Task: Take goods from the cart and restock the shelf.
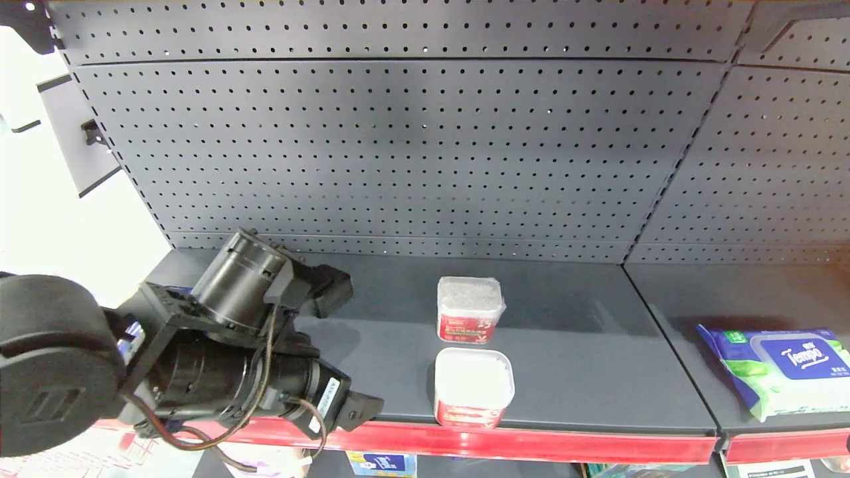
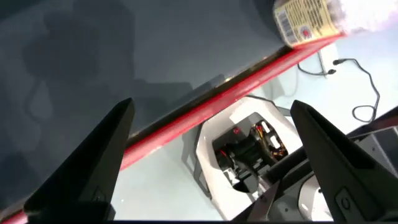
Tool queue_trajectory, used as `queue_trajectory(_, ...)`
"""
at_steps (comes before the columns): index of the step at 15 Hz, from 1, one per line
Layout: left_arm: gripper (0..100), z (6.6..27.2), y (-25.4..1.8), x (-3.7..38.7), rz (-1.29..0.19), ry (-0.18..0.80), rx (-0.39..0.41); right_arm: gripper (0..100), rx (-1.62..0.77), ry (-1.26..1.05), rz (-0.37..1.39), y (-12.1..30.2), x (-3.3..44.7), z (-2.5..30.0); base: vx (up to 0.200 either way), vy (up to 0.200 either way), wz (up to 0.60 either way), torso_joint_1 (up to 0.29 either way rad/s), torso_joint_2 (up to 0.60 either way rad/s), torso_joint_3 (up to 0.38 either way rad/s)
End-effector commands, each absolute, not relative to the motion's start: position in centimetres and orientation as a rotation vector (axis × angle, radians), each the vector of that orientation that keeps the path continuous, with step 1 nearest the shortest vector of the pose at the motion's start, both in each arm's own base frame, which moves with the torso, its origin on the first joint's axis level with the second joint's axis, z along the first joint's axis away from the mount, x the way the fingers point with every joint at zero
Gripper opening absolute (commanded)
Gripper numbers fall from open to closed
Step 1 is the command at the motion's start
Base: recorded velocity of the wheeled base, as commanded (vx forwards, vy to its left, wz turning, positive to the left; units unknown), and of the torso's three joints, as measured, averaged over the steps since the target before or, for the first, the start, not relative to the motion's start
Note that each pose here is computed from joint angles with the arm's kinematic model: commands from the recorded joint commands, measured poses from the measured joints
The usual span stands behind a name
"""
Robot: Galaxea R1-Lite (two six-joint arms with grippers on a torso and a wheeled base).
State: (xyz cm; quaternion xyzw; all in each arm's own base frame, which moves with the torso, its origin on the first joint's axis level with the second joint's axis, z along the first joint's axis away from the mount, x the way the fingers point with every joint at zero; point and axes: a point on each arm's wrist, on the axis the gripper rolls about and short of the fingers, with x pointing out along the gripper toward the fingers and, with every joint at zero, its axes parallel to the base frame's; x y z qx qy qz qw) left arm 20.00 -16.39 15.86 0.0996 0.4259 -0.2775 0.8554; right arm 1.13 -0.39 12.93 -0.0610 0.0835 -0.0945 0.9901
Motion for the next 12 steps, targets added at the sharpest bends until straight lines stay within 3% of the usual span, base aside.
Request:
queue_trajectory(1,100,14.8,-17.9,21.1,-0.593,0.927,0.229,100,-0.123,0.168,-0.19,-0.4,1.1,12.9,0.0,0.0,0.0,0.0,0.0,0.0)
queue_trajectory(12,100,13.3,-21.0,24.0,-0.601,0.949,0.249,100,-0.124,0.185,-0.189,-0.4,1.3,12.9,0.0,0.0,0.0,0.0,0.0,0.0)
